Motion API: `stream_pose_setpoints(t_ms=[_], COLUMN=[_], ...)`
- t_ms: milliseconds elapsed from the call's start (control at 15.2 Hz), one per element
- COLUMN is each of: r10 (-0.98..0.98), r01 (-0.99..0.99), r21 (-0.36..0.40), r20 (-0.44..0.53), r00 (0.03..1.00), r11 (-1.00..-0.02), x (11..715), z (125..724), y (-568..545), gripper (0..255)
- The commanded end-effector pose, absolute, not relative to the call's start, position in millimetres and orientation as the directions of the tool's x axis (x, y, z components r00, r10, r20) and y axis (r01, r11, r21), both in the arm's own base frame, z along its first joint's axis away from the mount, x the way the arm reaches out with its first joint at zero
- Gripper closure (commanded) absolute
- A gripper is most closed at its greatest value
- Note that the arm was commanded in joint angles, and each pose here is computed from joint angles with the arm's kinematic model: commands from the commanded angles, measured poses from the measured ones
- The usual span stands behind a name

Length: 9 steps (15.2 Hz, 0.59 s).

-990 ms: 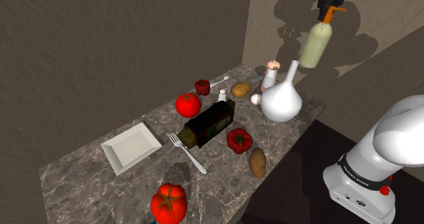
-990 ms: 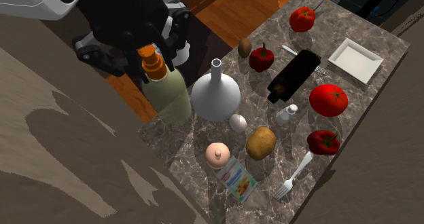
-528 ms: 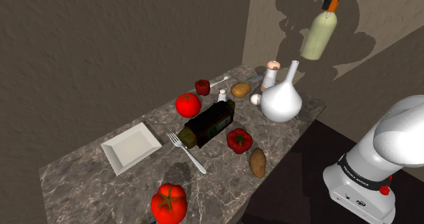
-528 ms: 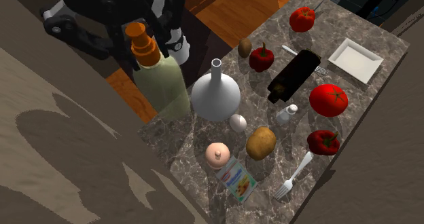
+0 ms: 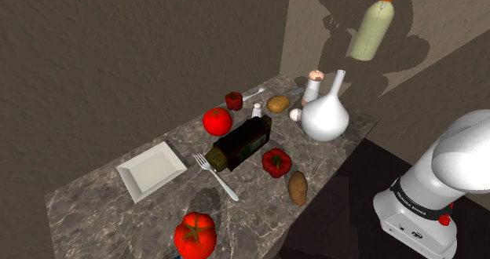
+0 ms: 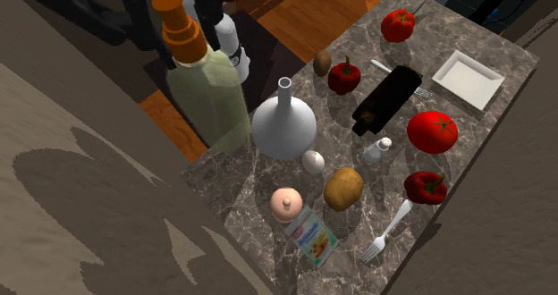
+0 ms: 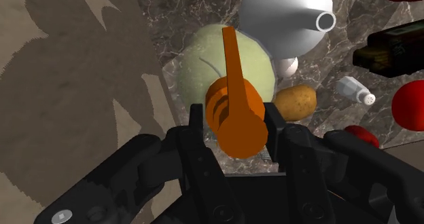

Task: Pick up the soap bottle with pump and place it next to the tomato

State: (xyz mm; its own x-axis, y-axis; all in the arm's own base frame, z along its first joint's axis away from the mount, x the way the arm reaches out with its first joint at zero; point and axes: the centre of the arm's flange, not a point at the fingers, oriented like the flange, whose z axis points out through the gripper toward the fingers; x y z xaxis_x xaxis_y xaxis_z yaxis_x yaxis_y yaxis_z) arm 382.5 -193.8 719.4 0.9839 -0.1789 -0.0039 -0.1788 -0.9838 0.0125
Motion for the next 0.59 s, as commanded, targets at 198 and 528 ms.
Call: stream_pose_setpoints(t_ms=[198, 528], r10=[-0.179, -0.179], r01=[-0.179, -0.179], r21=[0.012, 0.012], r20=[-0.004, -0.004], r00=[0.984, 0.984], r11=[-0.984, -0.984], x=[390.6, 399.9], z=[709.1, 695.6], y=[-136.5, -72.5], gripper=[255, 255])
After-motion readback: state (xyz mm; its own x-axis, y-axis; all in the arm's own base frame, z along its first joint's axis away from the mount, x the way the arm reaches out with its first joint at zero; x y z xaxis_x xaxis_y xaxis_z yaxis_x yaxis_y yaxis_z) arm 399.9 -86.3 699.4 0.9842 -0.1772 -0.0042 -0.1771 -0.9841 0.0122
